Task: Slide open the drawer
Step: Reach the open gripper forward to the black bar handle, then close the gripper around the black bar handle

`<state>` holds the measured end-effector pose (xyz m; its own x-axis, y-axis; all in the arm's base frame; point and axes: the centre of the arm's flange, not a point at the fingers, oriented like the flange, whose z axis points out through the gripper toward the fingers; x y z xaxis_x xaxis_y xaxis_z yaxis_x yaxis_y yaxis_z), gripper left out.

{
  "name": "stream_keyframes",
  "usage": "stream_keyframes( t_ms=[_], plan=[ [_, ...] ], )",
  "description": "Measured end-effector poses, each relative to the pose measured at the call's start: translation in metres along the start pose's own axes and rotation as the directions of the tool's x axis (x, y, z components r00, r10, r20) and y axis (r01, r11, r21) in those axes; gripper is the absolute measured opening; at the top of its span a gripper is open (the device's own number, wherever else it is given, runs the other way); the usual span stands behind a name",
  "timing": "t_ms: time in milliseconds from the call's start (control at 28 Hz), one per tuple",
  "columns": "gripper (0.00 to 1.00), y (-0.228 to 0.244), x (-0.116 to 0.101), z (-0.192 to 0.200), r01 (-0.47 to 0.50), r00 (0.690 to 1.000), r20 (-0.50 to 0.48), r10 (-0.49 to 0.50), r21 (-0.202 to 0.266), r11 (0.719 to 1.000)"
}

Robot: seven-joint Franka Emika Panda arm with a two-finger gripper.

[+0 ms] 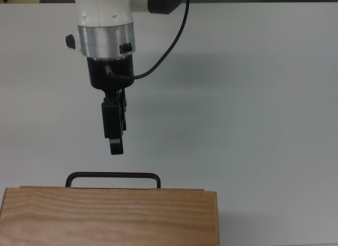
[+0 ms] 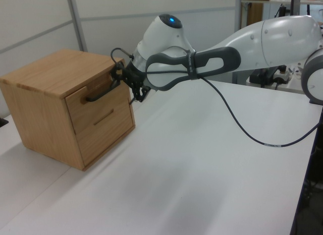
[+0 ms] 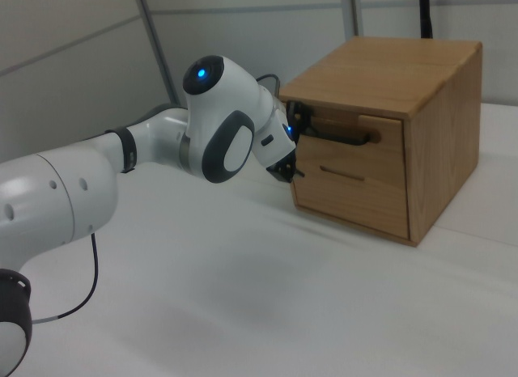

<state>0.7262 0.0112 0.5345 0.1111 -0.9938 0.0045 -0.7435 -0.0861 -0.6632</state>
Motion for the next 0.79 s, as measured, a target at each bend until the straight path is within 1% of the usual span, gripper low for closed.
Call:
stream_keyframes(
  t_ms=[71,214,250,429,500,607,679,714,750,786],
  plan=[
    [1.00,-0.003,0.001,0.002,-0.005,1.000,-0.004,0.005,0.059,0.998],
    [1.00,-0.005,0.004,0.008,-0.011,1.000,-0.009,0.012,0.135,0.991],
    [1.00,-0.005,0.004,0.011,-0.013,1.000,-0.010,0.015,0.160,0.987],
    [1.00,-0.001,0.007,0.024,-0.019,1.000,-0.013,0.023,0.233,0.972],
    [1.00,0.001,0.008,0.030,-0.023,1.000,-0.013,0.027,0.248,0.969],
    [0.93,0.006,0.010,0.040,-0.031,0.999,-0.012,0.035,0.272,0.962],
    [0.92,0.008,0.010,0.045,-0.032,0.999,-0.011,0.037,0.282,0.959],
    [0.89,0.009,0.009,0.048,-0.033,0.999,-0.010,0.037,0.284,0.958],
    [0.80,0.011,0.008,0.052,-0.033,0.999,-0.008,0.036,0.285,0.958],
    [0.78,0.012,0.006,0.053,-0.032,0.999,-0.006,0.035,0.286,0.958]
  ],
)
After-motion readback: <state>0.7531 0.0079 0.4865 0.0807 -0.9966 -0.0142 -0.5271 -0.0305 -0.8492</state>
